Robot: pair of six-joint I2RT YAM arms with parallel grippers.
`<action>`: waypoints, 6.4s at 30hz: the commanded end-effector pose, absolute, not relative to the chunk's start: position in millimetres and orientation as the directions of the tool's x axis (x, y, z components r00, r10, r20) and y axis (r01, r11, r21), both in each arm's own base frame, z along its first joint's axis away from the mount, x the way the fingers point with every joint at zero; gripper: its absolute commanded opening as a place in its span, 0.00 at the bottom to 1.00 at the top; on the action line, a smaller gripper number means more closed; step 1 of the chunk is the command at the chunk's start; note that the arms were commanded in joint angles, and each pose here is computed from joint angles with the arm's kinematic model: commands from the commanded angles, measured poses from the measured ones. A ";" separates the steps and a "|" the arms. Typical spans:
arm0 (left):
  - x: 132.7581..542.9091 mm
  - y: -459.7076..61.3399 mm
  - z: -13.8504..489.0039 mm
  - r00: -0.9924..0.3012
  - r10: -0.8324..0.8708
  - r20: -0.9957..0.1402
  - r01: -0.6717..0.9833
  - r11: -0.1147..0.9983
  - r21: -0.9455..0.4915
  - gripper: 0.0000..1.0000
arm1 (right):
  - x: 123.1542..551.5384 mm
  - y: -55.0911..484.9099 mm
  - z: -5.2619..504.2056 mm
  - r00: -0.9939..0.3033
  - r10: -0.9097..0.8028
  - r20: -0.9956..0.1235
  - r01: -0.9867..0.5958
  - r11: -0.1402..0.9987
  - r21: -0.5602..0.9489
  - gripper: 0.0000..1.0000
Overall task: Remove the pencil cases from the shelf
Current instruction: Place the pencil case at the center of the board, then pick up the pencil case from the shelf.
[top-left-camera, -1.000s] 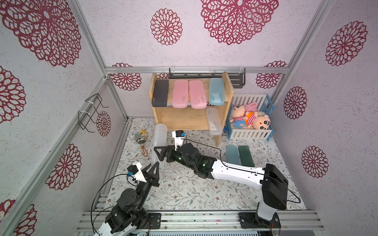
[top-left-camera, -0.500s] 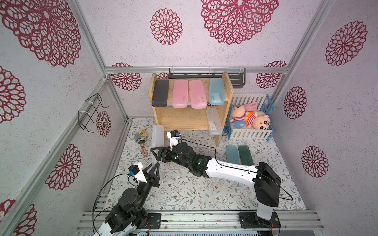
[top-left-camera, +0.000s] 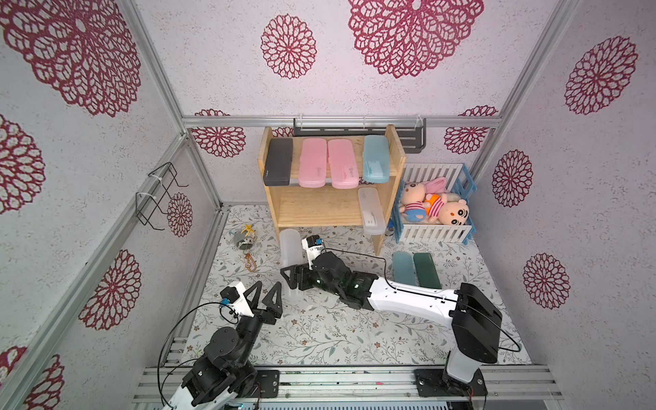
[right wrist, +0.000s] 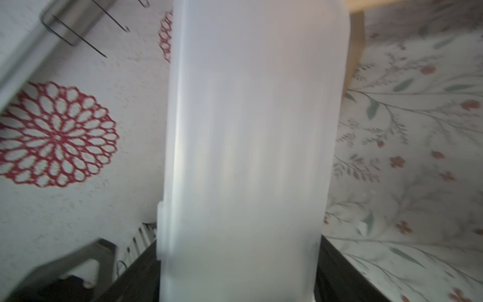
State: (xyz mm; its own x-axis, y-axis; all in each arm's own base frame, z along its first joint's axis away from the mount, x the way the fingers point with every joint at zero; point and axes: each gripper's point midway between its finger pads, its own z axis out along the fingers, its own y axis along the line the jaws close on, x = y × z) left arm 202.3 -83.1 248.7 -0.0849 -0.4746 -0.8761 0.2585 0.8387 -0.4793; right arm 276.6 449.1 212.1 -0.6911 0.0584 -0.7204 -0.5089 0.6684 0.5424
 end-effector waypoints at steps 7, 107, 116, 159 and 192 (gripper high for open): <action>209.2 -91.2 241.2 -0.073 -0.559 -0.826 0.273 0.785 -0.556 0.68 | 283.2 333.4 143.6 -0.718 -0.108 -0.688 -0.460 0.816 0.351 0.63; 397.3 -362.6 242.5 -0.645 -0.700 -0.306 0.259 0.176 -0.950 0.97 | 313.6 93.2 262.1 -0.478 0.331 -0.814 -0.204 0.859 0.470 0.99; 419.4 -381.4 226.2 -0.669 -0.686 -0.286 0.220 0.185 -0.958 0.99 | 316.8 88.9 255.4 -0.486 0.323 -0.812 -0.199 0.864 0.463 0.99; 424.1 -379.7 217.5 -0.678 -0.676 -0.288 0.246 0.161 -0.956 0.00 | 321.4 68.1 244.3 -0.469 0.324 -0.822 -0.148 0.888 0.435 0.99; 268.0 -245.5 192.6 -0.479 -0.432 -0.764 0.329 0.719 -0.612 0.00 | 293.0 281.4 287.9 -0.562 0.344 -0.752 -0.487 0.598 0.637 0.99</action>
State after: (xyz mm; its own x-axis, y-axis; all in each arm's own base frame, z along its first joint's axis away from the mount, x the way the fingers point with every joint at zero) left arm 271.3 -252.7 183.3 -0.5309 -0.4511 -0.7174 0.3024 0.6900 -0.6576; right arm 283.6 267.9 239.4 -0.6434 0.2540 -0.7222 -0.4368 0.6529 0.6188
